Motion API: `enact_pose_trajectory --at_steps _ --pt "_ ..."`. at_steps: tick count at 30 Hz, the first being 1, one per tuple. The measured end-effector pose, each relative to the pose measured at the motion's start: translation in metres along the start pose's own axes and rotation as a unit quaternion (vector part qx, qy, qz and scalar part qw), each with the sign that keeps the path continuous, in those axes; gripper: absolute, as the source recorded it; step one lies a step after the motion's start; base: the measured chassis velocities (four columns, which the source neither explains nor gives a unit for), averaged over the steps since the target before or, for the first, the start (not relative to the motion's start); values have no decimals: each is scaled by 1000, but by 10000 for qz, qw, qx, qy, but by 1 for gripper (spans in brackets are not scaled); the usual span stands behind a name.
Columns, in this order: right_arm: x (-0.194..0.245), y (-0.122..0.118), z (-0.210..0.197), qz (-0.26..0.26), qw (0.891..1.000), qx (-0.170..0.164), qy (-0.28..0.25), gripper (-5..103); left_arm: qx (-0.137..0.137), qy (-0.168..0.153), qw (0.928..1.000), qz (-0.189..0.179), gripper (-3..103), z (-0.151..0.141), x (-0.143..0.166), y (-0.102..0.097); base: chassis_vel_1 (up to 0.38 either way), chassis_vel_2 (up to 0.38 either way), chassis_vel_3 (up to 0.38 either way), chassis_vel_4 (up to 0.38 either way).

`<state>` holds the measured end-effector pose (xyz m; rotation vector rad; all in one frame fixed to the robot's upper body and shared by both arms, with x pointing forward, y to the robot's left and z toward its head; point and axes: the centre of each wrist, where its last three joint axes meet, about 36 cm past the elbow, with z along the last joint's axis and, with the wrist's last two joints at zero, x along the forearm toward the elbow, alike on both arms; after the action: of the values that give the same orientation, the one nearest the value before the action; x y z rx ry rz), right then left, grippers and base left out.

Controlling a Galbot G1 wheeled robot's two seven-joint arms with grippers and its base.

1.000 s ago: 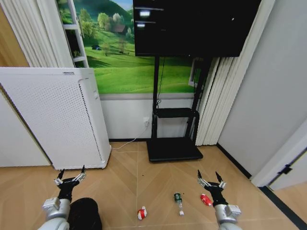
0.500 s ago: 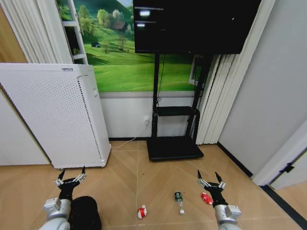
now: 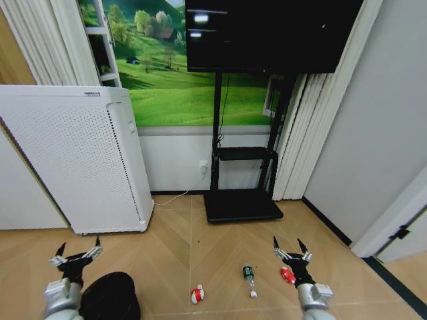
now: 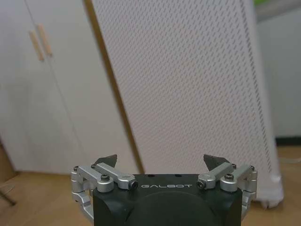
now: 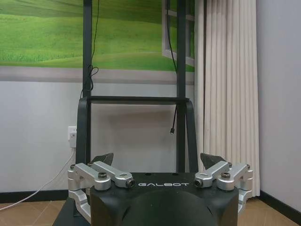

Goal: Pick up the trash bin and place the garbage on the floor into it.

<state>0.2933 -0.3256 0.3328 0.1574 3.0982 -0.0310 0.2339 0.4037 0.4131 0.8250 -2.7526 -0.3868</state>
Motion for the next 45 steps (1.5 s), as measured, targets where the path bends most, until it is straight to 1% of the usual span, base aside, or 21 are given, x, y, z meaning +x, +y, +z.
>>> enact_pose_trajectory --at_steps 1,3,4,6,8,10,11,13,14,15,16,18,21,23,24,26,29,38,39,43,45 --pt "0 0 0 0 10000 0 0 100 0 0 10000 0 100 0 0 0 0 0 0 0" --pt "-2 0 1 -40 10000 24 5 100 -351 509 9980 -94 100 6 10 30 0 0 0 0" --pt "-3 1 2 -53 10000 25 10 100 -451 643 9969 -77 100 9 9 41 0 0 0 0" --pt "-4 1 2 -59 10000 25 14 100 -500 721 9961 -62 100 13 7 49 0 0 0 0" --pt "-5 2 5 -69 10000 14 8 100 -396 913 9945 326 100 22 -2 62 0 0 0 0" --pt "-5 2 6 -74 10000 9 10 100 -283 973 9938 456 100 24 -4 61 0 0 0 0" --pt "-5 3 7 -89 10000 -5 14 100 -27 1116 9913 704 100 29 -6 58 0 0 0 0" --pt "-5 4 8 -93 10000 -8 14 100 34 1147 9905 759 100 29 -7 56 0 0 0 0" --pt "-6 6 8 -110 9999 -24 11 100 340 1276 9856 1053 100 33 -8 49 0 0 0 0" --pt "-6 6 8 -115 9999 -30 13 100 480 1334 9820 1247 100 36 -7 43 0 0 0 0" --pt "-6 6 8 -115 9999 -30 13 100 480 1334 9820 1247 100 36 -7 43 0 0 0 0" --pt "-5 6 8 -112 9999 -29 14 100 597 1399 9771 1485 100 39 -5 37 0 0 0 0" --pt "-5 4 8 -95 10000 -21 14 100 621 1484 9740 1596 103 42 -3 34 0 0 0 0" --pt "-5 -1 8 -50 10000 3 9 100 524 1716 9708 1590 100 46 -4 35 0 0 0 0" --pt "-5 -1 8 -50 10000 3 9 100 524 1716 9708 1590 100 46 -4 35 0 0 0 0" --pt "-6 -7 8 3 10000 14 7 100 148 2068 9690 1343 99 43 -16 56 0 0 0 0" --pt "-7 -6 11 4 10000 2 15 100 36 2111 9689 1294 99 44 -22 60 0 0 0 0" --pt "-2 3 16 -75 9999 21 79 100 66 2356 9603 1493 99 60 -29 47 0 0 0 0" --pt "-2 2 16 -68 9999 39 74 100 98 2452 9568 1560 99 65 -26 43 0 0 0 0" --pt "-2 -1 15 -29 10000 72 46 100 167 2579 9528 1594 99 72 -24 41 0 0 0 0" --pt "-2 -3 16 -8 10000 89 45 100 257 2777 9472 1584 98 79 -25 40 0 0 0 0"
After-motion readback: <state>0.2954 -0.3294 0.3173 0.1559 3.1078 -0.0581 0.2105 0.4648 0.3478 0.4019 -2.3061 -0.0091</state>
